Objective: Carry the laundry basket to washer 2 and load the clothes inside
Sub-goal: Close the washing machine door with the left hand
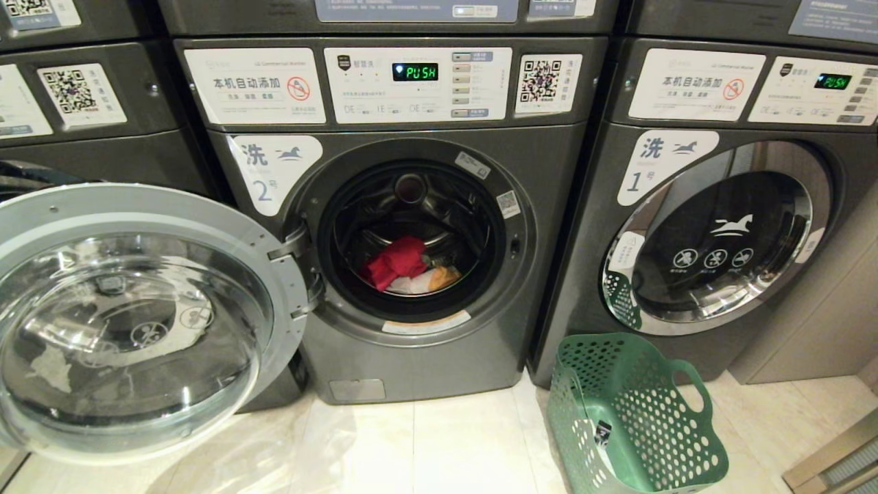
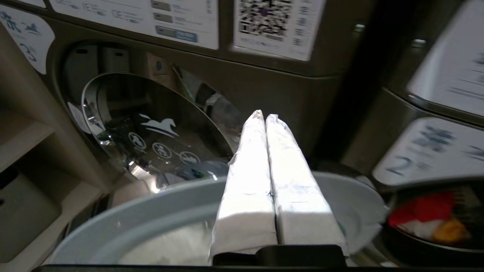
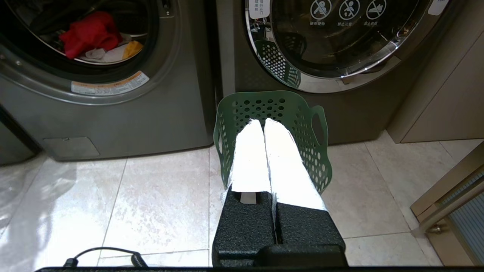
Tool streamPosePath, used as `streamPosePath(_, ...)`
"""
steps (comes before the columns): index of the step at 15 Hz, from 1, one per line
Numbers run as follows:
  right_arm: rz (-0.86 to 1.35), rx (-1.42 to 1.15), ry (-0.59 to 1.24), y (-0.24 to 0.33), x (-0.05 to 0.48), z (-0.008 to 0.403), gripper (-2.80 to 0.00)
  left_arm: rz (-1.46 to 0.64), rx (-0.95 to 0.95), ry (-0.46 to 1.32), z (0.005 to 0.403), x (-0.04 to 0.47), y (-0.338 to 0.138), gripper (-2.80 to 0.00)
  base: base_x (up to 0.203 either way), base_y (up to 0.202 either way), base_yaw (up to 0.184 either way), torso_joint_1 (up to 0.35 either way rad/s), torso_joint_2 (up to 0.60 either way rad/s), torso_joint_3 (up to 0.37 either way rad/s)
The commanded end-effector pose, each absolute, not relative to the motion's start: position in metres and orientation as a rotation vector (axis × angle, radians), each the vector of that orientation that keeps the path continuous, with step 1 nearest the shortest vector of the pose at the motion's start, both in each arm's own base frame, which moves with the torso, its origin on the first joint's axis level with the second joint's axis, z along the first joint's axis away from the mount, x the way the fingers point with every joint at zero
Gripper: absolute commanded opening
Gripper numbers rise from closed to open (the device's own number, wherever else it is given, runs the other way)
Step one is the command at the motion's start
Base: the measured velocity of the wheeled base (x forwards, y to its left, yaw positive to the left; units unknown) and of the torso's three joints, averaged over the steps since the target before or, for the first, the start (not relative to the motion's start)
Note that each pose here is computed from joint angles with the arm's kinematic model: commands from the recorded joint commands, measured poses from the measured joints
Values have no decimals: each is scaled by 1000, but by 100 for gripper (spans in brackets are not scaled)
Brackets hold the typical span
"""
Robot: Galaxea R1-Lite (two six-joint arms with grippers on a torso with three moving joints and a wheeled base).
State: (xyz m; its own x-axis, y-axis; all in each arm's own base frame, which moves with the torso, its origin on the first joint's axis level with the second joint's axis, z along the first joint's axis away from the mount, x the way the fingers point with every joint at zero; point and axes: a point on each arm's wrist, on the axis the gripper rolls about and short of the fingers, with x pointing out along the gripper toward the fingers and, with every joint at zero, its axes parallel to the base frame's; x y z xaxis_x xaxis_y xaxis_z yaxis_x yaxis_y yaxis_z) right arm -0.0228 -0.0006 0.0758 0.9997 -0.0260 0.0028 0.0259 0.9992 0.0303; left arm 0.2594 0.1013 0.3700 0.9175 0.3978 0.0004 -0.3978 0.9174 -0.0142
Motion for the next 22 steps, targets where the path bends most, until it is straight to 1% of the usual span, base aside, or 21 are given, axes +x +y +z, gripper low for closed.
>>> streamPosePath(1, -26, 31, -2, -1, -23, 76, -280, 450, -37, 101, 332, 316, 151, -280, 0, 0, 0, 0, 0, 0)
streamPosePath(3, -26, 31, -2, -1, -23, 76, -280, 417, -41, 86, 335, 327, 177, -280, 0, 0, 0, 0, 0, 0)
streamPosePath(5, -26, 31, -2, -1, -23, 76, -280, 375, -77, 173, 336, 325, 180, -280, 0, 0, 0, 0, 0, 0)
streamPosePath(8, -26, 31, -3, -1, -23, 76, -280, 293, -145, 273, 335, 322, 177, -280, 0, 0, 0, 0, 0, 0)
streamPosePath(10, -26, 31, -2, -1, -23, 76, -280, 279, -177, 345, 330, 316, 173, -280, 0, 0, 0, 0, 0, 0)
streamPosePath(15, -26, 31, -2, -1, -23, 76, -280, 252, -265, 563, 331, 278, 149, -280, 0, 0, 0, 0, 0, 0)
streamPosePath(17, -26, 31, -2, -1, -23, 76, -280, 230, -290, 623, 333, 264, 140, -280, 0, 0, 0, 0, 0, 0)
streamPosePath(20, -26, 31, -2, -1, -23, 76, -280, 202, -284, 620, 341, 252, 130, -280, 0, 0, 0, 0, 0, 0)
streamPosePath(22, -26, 31, -2, -1, -23, 76, -280, 195, -225, 528, 348, 261, 136, -280, 0, 0, 0, 0, 0, 0)
